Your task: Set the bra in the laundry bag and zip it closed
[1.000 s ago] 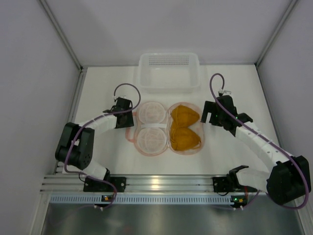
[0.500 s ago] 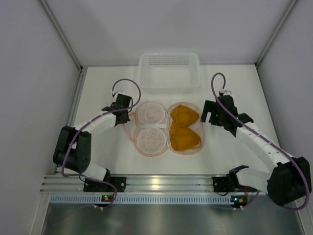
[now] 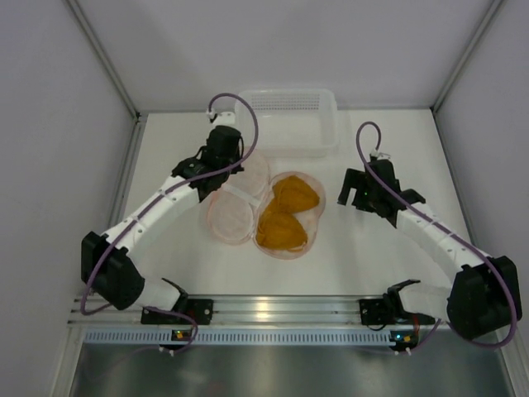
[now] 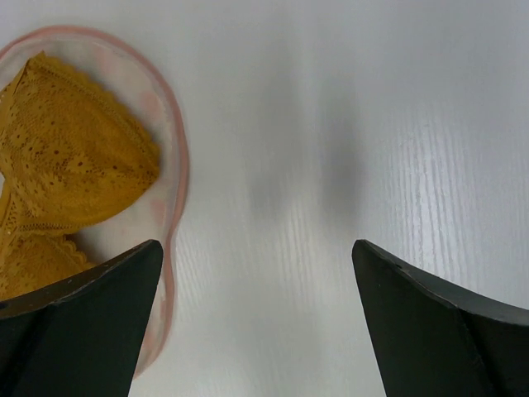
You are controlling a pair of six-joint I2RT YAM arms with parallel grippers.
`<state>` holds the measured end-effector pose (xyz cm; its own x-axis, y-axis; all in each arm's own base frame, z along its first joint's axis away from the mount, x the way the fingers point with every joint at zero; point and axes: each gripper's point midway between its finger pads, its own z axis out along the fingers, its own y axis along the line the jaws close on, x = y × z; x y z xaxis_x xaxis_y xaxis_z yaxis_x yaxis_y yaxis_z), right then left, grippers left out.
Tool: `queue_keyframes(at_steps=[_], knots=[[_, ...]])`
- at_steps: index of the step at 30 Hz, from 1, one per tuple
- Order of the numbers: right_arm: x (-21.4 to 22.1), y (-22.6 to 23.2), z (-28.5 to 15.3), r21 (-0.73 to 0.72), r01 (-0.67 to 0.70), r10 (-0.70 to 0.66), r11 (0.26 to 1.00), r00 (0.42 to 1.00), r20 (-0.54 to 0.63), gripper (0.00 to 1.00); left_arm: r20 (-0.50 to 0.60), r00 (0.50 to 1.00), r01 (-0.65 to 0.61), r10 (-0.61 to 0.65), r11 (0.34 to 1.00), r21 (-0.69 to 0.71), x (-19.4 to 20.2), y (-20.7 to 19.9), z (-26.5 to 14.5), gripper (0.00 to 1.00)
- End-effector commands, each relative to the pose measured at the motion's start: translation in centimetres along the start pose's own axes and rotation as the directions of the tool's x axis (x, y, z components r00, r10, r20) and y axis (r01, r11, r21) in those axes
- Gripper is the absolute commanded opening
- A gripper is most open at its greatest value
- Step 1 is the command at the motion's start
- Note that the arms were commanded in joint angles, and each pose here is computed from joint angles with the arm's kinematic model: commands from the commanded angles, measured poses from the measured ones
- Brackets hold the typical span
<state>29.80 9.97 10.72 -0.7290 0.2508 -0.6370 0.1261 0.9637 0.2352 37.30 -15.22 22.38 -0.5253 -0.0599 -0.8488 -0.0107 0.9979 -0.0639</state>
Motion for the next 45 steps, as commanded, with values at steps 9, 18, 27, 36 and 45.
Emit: queue_keyframes(at_steps=[9,18,27,36,45], knots=[[-0.6,-4.6,-0.8,0.056,-0.145,0.14,0.988,0.986,0.085,0.99,-0.02,0.986,-0.156,0.166,0.955,0.252,2.3,-19.9,-2.4,0.0],[-1.2,-7.7,-2.1,0.089,-0.196,0.184,0.977,0.975,0.124,0.99,-0.081,0.968,-0.164,0.238,0.843,0.513,6.3,-28.3,-6.6,0.52],[-2.1,-4.3,-1.6,-0.102,-0.14,0.151,0.985,0.982,0.111,0.99,-0.084,0.983,-0.134,0.165,0.949,0.286,6.2,-19.5,-3.8,0.78],[-2.6,3.9,-0.5,-0.295,0.01,0.018,0.955,0.996,0.09,0.88,-0.148,0.988,0.0,0.035,0.973,0.23,8.9,-12.5,1.3,0.7],[2.2,11.5,1.3,-0.399,0.048,-0.077,0.916,0.995,-0.058,0.75,-0.221,0.973,0.104,-0.067,0.981,0.162,13.2,-8.7,2.6,0.68]])
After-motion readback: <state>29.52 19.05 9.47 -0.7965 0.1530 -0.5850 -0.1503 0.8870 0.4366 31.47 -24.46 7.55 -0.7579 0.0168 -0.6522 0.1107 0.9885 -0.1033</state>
